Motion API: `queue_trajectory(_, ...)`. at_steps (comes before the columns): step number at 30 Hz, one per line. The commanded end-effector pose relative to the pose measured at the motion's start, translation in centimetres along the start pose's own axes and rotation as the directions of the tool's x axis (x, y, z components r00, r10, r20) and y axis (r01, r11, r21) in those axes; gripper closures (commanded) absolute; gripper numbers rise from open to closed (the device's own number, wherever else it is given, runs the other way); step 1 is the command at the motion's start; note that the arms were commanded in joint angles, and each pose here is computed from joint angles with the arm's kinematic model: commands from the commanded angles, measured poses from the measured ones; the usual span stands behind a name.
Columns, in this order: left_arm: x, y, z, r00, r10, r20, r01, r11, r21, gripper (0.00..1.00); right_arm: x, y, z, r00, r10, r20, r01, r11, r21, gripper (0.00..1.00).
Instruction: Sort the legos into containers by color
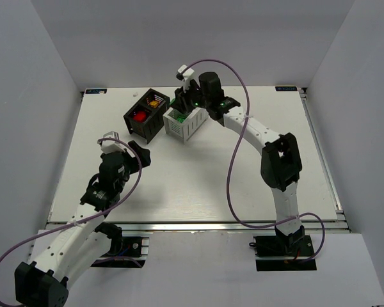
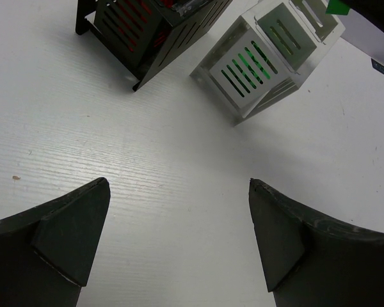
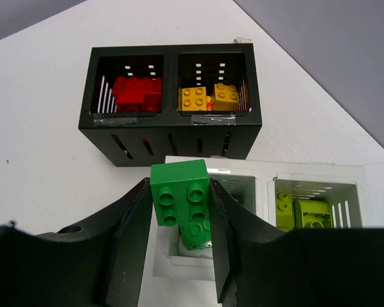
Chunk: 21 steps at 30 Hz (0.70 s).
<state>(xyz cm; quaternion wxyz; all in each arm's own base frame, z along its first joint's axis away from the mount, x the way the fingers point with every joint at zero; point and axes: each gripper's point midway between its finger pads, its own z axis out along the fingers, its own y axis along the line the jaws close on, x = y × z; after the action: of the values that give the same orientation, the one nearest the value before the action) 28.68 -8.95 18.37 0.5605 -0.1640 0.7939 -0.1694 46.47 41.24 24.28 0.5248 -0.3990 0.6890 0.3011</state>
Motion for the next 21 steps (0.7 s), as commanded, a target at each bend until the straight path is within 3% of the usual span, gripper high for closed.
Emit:
queue_trajectory(1, 0.0, 0.3, 0.0, 1.0, -0.01, 0.01, 0.01, 1.0, -0.01, 0.02, -3.1, -1.3, 0.2, 0.996, -0.006, 0.086, 0.002, 0.999, 0.054, 0.88)
queue_trajectory(21, -0.2, 0.9, -0.4, 1.0, -0.005, 0.019, 0.006, 0.999, -0.036, 0.02, 4.0, -2.9, 1.7, 0.995, -0.081, -0.058, 0.085, 0.993, 0.08, 0.53)
